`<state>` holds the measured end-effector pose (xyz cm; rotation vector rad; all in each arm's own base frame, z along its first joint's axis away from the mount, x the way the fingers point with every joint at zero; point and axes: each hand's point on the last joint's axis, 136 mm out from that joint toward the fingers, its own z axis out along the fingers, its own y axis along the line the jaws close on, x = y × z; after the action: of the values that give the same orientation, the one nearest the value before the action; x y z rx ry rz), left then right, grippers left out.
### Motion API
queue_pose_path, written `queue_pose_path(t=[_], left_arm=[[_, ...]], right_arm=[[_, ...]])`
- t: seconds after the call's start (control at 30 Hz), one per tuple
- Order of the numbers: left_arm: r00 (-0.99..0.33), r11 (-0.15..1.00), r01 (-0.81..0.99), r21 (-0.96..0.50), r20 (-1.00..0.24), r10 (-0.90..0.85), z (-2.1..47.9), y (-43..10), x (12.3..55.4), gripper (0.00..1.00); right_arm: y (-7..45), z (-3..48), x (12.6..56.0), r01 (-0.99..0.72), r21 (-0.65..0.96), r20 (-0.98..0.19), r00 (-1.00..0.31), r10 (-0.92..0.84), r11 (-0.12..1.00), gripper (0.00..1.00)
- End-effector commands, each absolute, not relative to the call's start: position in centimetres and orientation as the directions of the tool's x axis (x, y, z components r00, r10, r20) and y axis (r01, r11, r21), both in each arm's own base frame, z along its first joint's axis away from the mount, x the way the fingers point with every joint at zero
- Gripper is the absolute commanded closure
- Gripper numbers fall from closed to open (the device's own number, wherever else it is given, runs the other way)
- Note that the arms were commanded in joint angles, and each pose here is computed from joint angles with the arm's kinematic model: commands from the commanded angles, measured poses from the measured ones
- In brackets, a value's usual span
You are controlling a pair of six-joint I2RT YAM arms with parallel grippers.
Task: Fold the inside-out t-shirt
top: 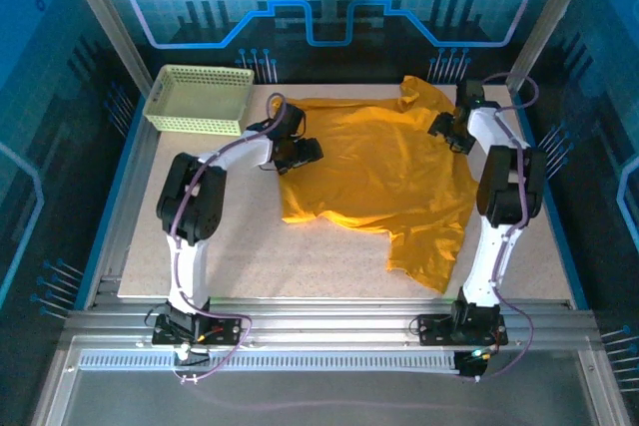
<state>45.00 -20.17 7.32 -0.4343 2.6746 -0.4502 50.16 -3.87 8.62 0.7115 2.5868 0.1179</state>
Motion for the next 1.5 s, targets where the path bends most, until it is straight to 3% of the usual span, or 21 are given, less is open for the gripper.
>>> queue_pose_path(t=[0.0, 0.1, 0.23, 0.37, 0.57, 0.7, 0.87, 1.07, 1.23, 1.47], left_arm=[[-0.863, 0.970, -0.201, -0.137, -0.444, -0.242, 12.1, -17.7, 39.3, 0.21], [-0.880, 0.982, -0.181, -0.045, -0.439, -0.182, 11.8, -17.6, 34.8, 0.21], [-0.916, 0.987, -0.154, -0.042, -0.368, -0.159, 9.7, -19.4, 30.9, 0.24], [-0.939, 0.992, -0.121, -0.035, -0.320, -0.126, 7.9, -22.0, 29.9, 0.25], [-0.949, 0.992, -0.127, -0.014, -0.289, -0.126, 5.6, -23.2, 29.8, 0.31], [-0.955, 0.991, -0.129, 0.033, -0.274, -0.115, 3.8, -22.6, 29.7, 0.37], [-0.955, 0.987, -0.148, 0.063, -0.270, -0.126, 2.0, -21.4, 30.0, 0.56], [-0.945, 0.986, -0.160, 0.044, -0.295, -0.140, 2.1, -20.1, 30.2, 0.68], [-0.936, 0.989, -0.146, 0.018, -0.325, -0.133, 3.0, -19.9, 30.0, 0.74], [-0.923, 0.990, -0.142, 0.001, -0.361, -0.132, 3.7, -19.2, 29.8, 0.88]], right_arm=[[1.7, 14.4, 46.3, 0.287, 0.174, -0.462, -0.821, 0.335, 0.942, 0.23], [6.7, 14.9, 42.2, 0.169, 0.202, -0.475, -0.845, 0.248, 0.965, 0.23], [12.9, 13.4, 37.3, 0.005, 0.242, -0.466, -0.877, 0.121, 0.970, 0.23], [17.3, 11.3, 34.4, -0.102, 0.285, -0.442, -0.896, 0.036, 0.953, 0.23], [20.3, 7.6, 32.4, -0.123, 0.382, -0.373, -0.927, 0.031, 0.916, 0.23], [19.8, 4.1, 31.8, -0.040, 0.337, -0.289, -0.955, 0.063, 0.941, 0.23], [16.5, 0.8, 32.1, 0.116, 0.289, -0.213, -0.960, 0.182, 0.950, 0.24], [13.7, -0.4, 32.9, 0.204, 0.261, -0.194, -0.946, 0.258, 0.943, 0.24], [13.2, -0.5, 33.2, 0.210, 0.248, -0.199, -0.944, 0.262, 0.946, 0.24], [13.2, -0.5, 33.7, 0.212, 0.241, -0.202, -0.944, 0.262, 0.947, 0.25]])
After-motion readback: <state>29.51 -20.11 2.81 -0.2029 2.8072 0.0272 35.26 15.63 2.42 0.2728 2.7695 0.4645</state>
